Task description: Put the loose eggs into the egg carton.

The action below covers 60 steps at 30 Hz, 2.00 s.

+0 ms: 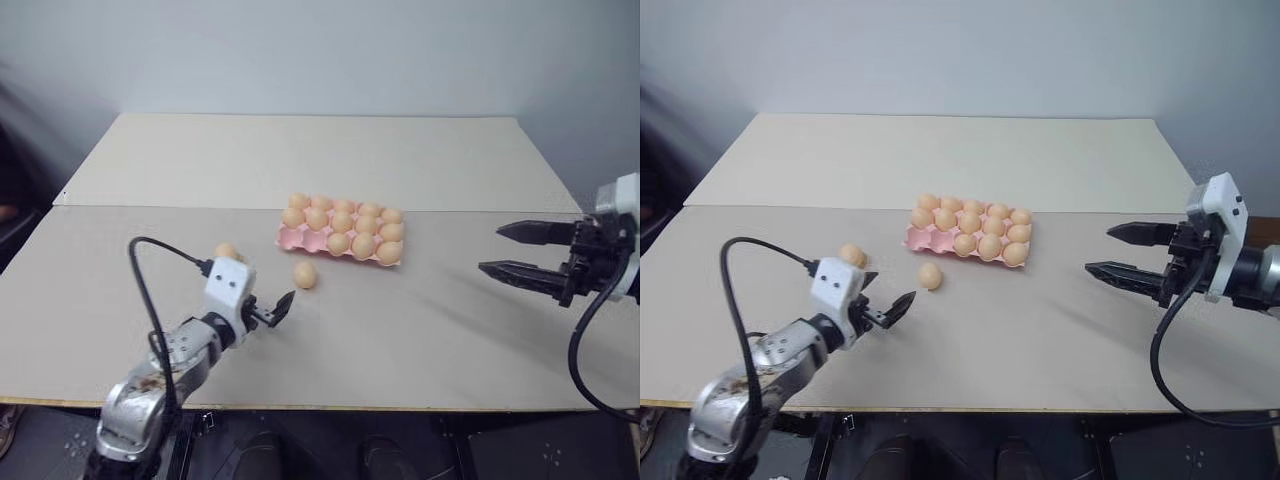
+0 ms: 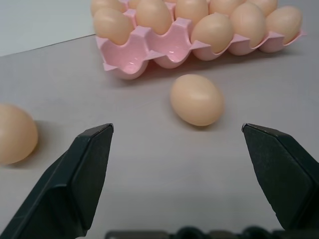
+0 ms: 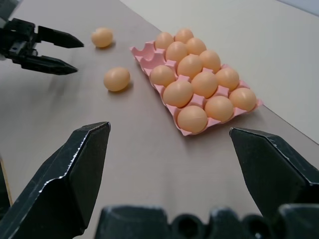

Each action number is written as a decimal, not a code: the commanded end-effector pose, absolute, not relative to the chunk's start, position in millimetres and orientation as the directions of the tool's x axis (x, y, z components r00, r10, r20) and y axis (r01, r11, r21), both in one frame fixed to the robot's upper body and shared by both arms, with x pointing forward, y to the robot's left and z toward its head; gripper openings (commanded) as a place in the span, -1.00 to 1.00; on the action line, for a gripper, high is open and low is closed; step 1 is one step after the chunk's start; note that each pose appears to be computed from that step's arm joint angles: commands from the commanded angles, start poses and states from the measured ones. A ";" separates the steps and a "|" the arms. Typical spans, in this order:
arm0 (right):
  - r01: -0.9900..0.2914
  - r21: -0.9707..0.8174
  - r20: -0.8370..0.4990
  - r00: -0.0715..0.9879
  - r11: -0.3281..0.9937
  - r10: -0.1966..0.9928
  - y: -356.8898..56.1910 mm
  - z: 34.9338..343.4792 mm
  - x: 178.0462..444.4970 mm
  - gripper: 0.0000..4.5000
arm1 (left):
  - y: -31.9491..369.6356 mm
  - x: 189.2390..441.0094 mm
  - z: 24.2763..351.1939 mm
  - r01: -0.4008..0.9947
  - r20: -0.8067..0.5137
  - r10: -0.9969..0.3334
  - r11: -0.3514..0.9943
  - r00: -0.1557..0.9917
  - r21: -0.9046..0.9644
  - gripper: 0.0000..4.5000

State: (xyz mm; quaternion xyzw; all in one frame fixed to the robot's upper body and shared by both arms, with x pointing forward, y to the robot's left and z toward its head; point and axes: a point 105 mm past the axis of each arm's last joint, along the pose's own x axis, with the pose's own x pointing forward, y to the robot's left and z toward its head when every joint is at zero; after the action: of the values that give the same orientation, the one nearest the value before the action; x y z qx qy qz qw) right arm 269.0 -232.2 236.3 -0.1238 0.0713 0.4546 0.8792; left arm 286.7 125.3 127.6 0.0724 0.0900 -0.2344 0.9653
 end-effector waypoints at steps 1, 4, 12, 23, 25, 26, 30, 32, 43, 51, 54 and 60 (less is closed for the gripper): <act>-0.844 -0.153 -0.238 0.537 0.515 0.809 -216.9 237.6 264.4 0.98 | 117.2 293.6 129.9 0.427 -0.193 -0.399 0.893 0.897 0.141 1.00; -0.846 -0.153 -0.246 0.533 0.511 0.809 -209.9 235.0 267.2 0.98 | 110.6 301.0 126.8 0.392 -0.195 -0.362 0.908 0.912 0.147 1.00; -0.851 -0.155 -0.267 0.525 0.502 0.808 -203.2 233.2 268.7 0.98 | 83.5 307.8 125.3 0.393 -0.191 -0.373 0.916 0.908 0.081 1.00; -0.843 -0.166 -0.273 0.538 0.512 0.797 -201.6 235.5 265.3 0.98 | 63.9 327.2 125.3 0.321 -0.221 -0.310 0.947 0.925 0.014 1.00; -0.841 -0.168 -0.273 0.541 0.514 0.796 -201.0 235.9 264.5 0.98 | 61.4 330.0 124.4 0.302 -0.235 -0.296 0.953 0.926 -0.012 1.00; -0.839 -0.171 -0.273 0.544 0.517 0.794 -200.8 236.0 264.4 0.98 | 59.0 330.8 124.6 0.303 -0.241 -0.301 0.953 0.922 -0.033 1.00; -0.830 -0.174 -0.276 0.557 0.530 0.783 -201.5 235.0 263.9 0.98 | 52.2 334.7 121.8 0.299 -0.268 -0.296 0.954 0.917 -0.032 1.00; -0.827 -0.173 -0.278 0.561 0.534 0.779 -202.2 234.4 262.9 0.98 | 52.2 335.7 118.1 0.287 -0.284 -0.282 0.958 0.917 -0.024 1.00; -0.819 -0.175 -0.280 0.574 0.547 0.770 -202.1 234.1 262.7 0.99 | 53.6 338.7 104.9 0.249 -0.329 -0.247 0.968 0.911 -0.036 0.92; -0.816 -0.179 -0.274 0.578 0.549 0.769 -200.5 235.5 264.1 1.00 | 56.3 337.6 101.1 0.244 -0.340 -0.241 0.969 0.909 -0.035 -0.08; -0.816 -0.180 -0.271 0.577 0.549 0.770 -199.2 235.8 265.5 1.00 | 58.0 336.9 100.9 0.246 -0.339 -0.239 0.969 0.910 -0.022 -0.31; -0.818 -0.181 -0.273 0.575 0.546 0.771 -198.1 234.7 266.9 1.00 | 67.1 338.6 107.3 0.234 -0.302 -0.217 0.972 0.928 0.021 -0.34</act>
State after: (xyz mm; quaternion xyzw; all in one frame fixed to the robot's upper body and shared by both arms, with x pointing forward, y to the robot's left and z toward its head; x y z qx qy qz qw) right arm 268.6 -200.6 224.8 -0.1278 0.0964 0.4517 0.8777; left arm 338.3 64.7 95.0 0.0226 0.1787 -0.1186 0.9765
